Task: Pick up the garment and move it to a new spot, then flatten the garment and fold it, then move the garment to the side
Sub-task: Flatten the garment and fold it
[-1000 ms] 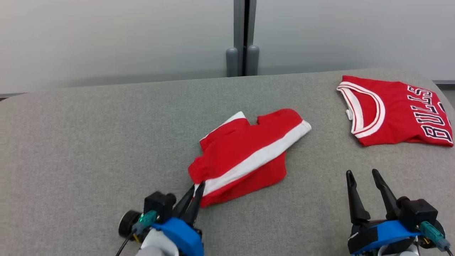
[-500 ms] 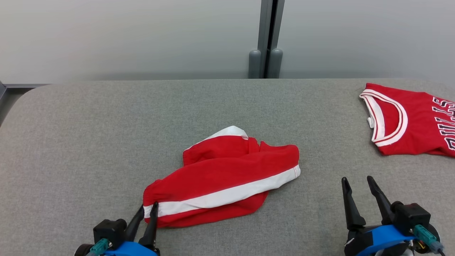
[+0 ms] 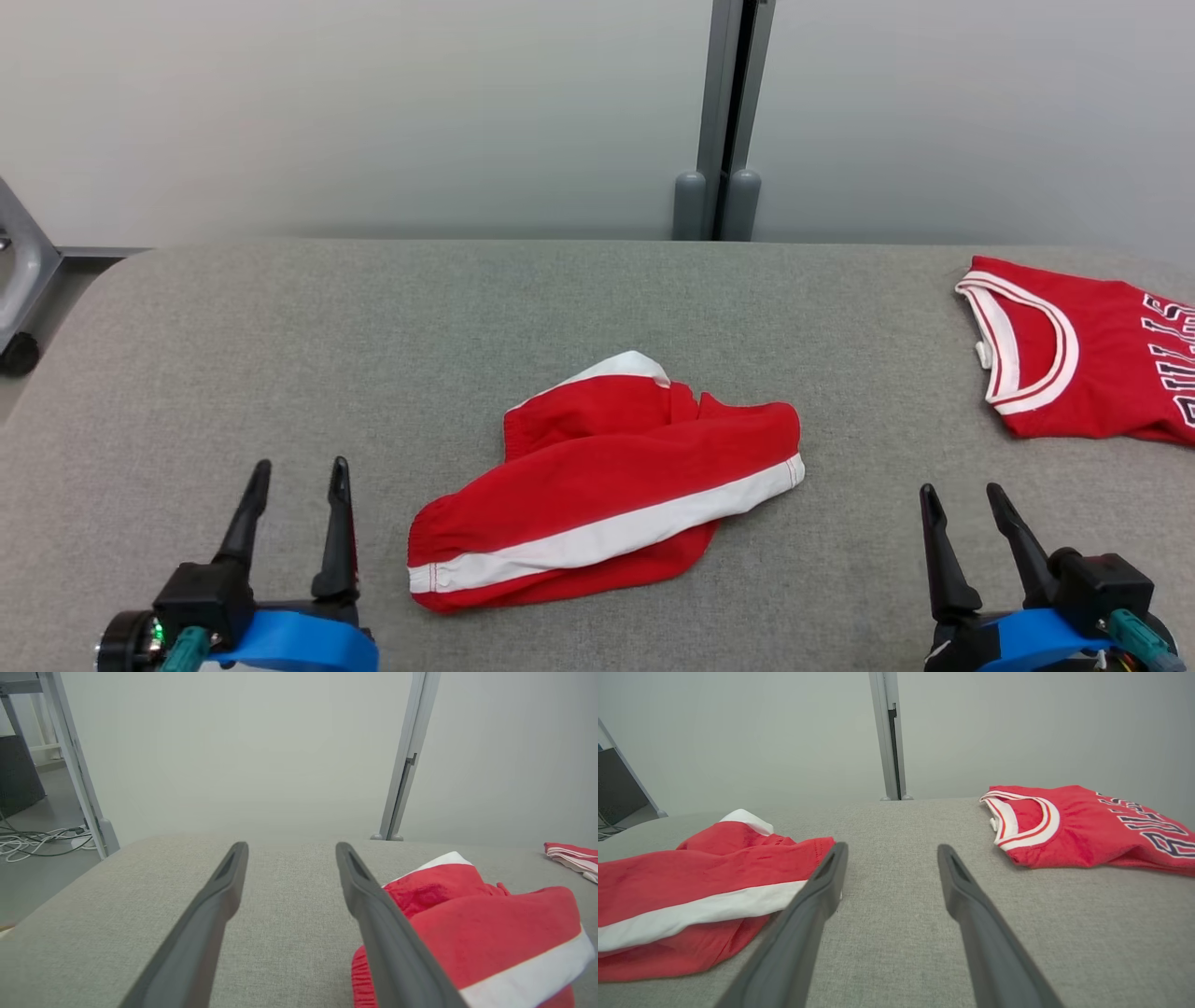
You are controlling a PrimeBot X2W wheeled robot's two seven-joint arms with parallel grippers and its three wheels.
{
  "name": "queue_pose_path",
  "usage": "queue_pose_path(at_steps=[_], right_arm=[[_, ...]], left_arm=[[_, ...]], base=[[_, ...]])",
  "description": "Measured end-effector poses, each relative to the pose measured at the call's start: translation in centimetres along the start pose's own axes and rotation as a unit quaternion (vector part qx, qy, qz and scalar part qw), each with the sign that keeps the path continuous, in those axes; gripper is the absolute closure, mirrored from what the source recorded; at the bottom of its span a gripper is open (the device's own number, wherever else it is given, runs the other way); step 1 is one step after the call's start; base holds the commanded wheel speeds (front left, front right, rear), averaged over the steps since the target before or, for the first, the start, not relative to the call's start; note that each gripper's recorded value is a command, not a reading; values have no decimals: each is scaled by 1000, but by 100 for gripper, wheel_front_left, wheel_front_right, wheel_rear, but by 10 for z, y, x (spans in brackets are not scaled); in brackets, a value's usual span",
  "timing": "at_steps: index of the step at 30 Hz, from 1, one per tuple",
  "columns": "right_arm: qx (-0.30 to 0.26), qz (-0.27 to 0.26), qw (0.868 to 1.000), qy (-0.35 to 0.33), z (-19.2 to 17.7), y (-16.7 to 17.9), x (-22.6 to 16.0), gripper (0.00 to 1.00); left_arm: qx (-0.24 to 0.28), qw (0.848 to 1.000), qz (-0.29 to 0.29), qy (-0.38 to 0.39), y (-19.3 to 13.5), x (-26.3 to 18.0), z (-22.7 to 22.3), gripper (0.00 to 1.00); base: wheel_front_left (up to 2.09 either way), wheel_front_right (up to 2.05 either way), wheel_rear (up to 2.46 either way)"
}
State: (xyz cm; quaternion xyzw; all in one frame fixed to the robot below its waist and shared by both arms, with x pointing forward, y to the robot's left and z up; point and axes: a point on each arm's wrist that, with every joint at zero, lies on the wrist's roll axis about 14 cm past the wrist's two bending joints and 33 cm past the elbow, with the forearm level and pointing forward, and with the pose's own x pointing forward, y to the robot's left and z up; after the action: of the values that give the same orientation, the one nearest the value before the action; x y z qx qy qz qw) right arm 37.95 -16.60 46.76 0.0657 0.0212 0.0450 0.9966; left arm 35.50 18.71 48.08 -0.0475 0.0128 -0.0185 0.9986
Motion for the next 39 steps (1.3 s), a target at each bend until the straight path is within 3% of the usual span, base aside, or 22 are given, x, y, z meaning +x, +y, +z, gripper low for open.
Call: queue_pose_path(at_steps=[5,12,24,39], right_arm=[[-1,6,1000,-7,4,4,-2,0],[-5,14,1000,-10,6,9,-6,0],[-14,44,999,-18,11,28,-16,0],[-14,38,999,-12,10,25,-17,0]], left_arm=[[40,998,27,-47,18,-9,28,0],[49,997,51,-40,34,-27,22,0],[50,997,44,-27,28,-34,11,0],[46,998,35,-6,27,-32,-2,0]], base=[[0,0,0],[0,0,0],[0,0,0],[0,0,0]])
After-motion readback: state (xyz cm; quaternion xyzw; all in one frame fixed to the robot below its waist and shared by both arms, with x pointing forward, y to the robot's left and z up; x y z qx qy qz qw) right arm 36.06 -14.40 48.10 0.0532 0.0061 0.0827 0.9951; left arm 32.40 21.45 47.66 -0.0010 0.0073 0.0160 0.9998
